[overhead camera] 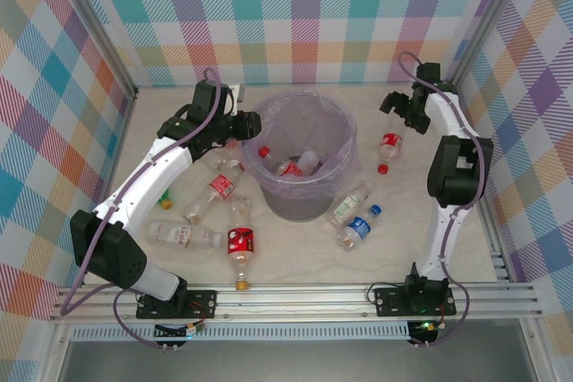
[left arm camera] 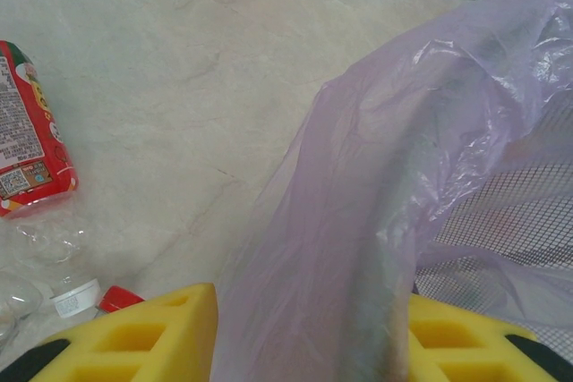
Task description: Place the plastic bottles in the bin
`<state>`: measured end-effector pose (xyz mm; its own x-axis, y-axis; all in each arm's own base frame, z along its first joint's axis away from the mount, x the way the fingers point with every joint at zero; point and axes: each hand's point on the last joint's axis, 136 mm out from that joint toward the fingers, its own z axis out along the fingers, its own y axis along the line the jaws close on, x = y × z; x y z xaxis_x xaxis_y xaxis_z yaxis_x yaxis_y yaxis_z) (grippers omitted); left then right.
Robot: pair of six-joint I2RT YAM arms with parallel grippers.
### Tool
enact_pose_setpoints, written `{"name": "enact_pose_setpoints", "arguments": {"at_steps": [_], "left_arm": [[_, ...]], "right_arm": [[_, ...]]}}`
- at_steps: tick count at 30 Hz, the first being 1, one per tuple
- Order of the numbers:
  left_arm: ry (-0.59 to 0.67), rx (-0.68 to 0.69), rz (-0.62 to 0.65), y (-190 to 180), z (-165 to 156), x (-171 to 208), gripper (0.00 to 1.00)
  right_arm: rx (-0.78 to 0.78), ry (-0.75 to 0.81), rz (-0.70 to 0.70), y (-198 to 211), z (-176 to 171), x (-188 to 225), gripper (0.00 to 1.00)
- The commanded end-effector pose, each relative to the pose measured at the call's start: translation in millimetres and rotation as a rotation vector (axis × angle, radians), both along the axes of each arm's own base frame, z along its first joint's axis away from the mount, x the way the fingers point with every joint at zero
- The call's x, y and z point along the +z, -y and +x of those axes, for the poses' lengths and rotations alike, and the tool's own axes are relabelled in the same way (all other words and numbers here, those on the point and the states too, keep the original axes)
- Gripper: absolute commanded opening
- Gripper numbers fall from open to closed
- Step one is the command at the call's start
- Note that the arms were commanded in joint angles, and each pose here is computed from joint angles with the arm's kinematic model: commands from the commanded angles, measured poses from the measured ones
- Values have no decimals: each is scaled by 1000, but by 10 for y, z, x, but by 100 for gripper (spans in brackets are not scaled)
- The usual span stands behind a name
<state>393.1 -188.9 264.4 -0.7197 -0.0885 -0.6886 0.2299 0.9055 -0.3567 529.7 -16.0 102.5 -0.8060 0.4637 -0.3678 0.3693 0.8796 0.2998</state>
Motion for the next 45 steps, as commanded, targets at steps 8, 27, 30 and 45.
{"name": "enact_pose_setpoints", "arguments": {"at_steps": [8,27,30,45], "left_arm": [[-81,15,48,-92,-85,-285,43],[-71,10,36,-80,-97,-237,43],[-69,10,40,-84,-105,-229,43],[-82,3,43,-46,-113,-277,43]], "right_arm": [[-21,-107,-13,66,60,-431,92],[-47,-38,-28,280,-109,-114,59],[-36,10,-43,304,-177,135,59],[150,627,-53,-471,-1094,2698,46]]}}
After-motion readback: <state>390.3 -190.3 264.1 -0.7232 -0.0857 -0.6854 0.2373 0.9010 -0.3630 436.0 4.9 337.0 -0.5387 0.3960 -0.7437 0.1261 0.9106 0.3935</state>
